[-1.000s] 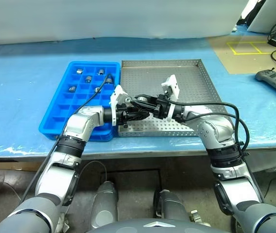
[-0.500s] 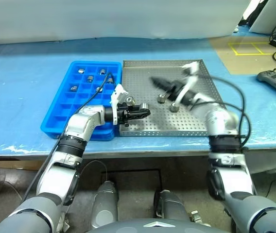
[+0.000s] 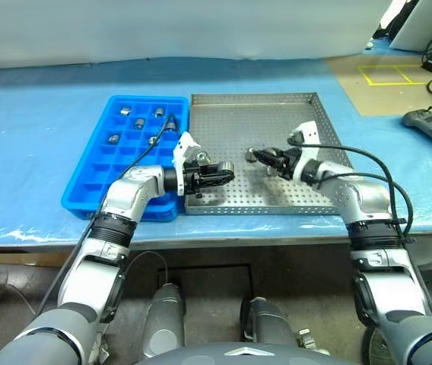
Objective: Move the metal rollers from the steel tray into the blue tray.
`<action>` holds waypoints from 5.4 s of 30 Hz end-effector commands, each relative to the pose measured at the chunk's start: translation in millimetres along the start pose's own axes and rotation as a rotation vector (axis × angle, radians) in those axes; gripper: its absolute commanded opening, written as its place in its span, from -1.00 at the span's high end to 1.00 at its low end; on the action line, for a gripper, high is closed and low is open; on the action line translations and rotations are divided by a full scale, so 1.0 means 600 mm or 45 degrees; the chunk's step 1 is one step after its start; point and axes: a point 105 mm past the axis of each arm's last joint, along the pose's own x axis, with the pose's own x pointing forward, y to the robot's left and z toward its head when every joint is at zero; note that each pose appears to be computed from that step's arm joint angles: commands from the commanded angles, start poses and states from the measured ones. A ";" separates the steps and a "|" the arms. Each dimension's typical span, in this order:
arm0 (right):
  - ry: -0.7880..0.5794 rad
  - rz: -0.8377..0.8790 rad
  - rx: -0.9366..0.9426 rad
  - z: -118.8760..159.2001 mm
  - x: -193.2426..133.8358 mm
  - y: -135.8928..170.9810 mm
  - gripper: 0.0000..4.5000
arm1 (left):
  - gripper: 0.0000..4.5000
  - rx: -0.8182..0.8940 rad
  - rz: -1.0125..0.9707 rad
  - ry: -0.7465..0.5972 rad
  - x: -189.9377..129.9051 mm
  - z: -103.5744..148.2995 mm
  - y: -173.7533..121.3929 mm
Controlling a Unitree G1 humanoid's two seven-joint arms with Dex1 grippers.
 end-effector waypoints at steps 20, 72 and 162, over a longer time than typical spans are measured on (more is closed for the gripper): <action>0.180 0.150 -0.154 -0.083 0.029 0.047 0.08 | 0.41 0.055 -0.022 -0.042 -0.006 0.021 -0.008; -0.232 0.831 -0.203 0.131 0.086 0.283 -0.49 | 0.41 0.360 1.429 -0.086 -0.374 0.024 0.075; -0.339 -0.213 -0.003 0.043 -0.088 0.117 -0.50 | -0.74 1.268 -0.580 1.011 0.073 -0.056 0.014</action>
